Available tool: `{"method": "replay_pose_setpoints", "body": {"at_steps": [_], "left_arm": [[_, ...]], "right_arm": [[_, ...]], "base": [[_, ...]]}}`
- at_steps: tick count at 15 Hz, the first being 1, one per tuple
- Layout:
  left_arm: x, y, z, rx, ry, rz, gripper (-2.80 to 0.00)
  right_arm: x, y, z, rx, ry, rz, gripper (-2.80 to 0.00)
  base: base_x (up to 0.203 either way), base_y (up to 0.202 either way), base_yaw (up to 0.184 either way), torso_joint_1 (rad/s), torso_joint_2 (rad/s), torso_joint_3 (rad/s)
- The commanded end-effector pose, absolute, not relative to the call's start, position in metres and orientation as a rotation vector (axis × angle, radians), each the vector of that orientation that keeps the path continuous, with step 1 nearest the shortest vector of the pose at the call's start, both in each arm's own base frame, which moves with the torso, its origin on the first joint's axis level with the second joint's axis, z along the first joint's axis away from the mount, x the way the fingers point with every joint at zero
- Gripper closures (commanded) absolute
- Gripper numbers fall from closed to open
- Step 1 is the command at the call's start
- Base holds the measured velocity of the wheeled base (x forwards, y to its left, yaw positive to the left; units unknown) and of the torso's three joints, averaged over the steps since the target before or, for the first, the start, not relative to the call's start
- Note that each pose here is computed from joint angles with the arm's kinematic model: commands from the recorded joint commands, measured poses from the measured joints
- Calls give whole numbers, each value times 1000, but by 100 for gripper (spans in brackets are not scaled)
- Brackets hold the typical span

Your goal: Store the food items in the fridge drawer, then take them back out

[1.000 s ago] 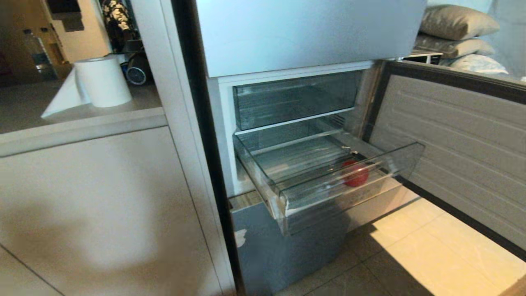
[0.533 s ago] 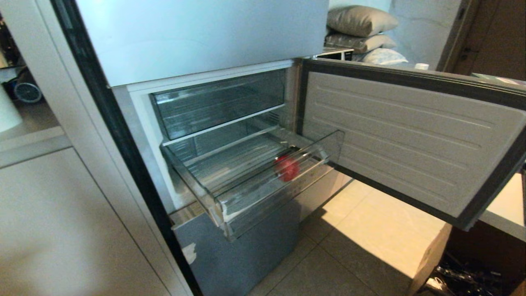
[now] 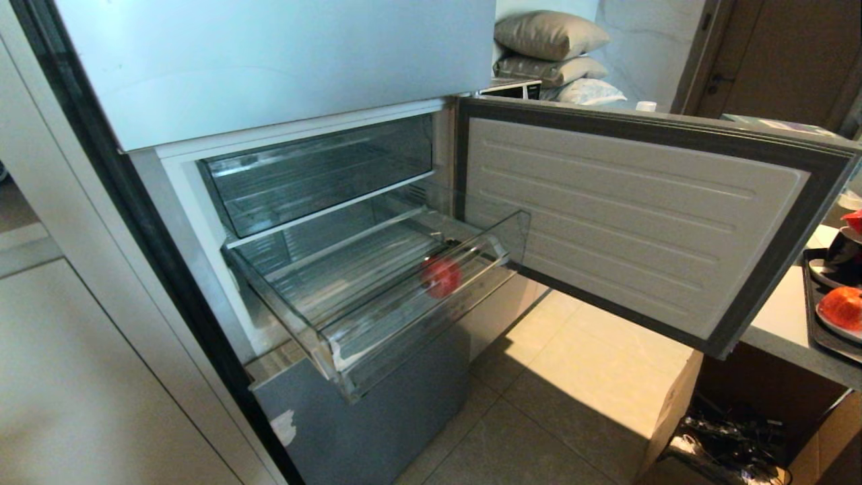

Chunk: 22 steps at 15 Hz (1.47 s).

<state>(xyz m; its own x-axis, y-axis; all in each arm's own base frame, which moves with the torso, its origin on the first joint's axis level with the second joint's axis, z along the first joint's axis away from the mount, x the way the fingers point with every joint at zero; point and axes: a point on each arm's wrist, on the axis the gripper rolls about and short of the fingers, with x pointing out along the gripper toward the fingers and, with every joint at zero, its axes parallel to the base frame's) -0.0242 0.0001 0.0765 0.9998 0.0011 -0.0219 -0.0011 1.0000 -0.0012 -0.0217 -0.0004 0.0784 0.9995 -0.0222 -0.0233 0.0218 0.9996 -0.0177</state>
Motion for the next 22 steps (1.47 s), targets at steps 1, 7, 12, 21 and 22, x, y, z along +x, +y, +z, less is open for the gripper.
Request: {"method": "replay_pose_setpoints", "body": {"at_steps": [1, 7, 12, 21, 22], "left_arm": [[-24, 0, 76, -1, 20, 2, 0], [-24, 0, 76, -1, 20, 2, 0], [-24, 0, 76, -1, 20, 2, 0], [-24, 0, 76, -1, 20, 2, 0], [-24, 0, 76, -1, 20, 2, 0]], "right_arm": [[-14, -2, 104, 31, 68, -91, 0], [52, -17, 165, 299, 275, -449, 0], [115, -55, 165, 347, 241, -635, -280], [180, -142, 146, 239, 182, -843, -280], [187, -153, 146, 234, 182, -857, -280]], "base": [[0, 0, 0, 0, 0, 0], [0, 0, 0, 0, 0, 0], [0, 0, 0, 0, 0, 0], [0, 0, 0, 0, 0, 0], [0, 0, 0, 0, 0, 0]]}}
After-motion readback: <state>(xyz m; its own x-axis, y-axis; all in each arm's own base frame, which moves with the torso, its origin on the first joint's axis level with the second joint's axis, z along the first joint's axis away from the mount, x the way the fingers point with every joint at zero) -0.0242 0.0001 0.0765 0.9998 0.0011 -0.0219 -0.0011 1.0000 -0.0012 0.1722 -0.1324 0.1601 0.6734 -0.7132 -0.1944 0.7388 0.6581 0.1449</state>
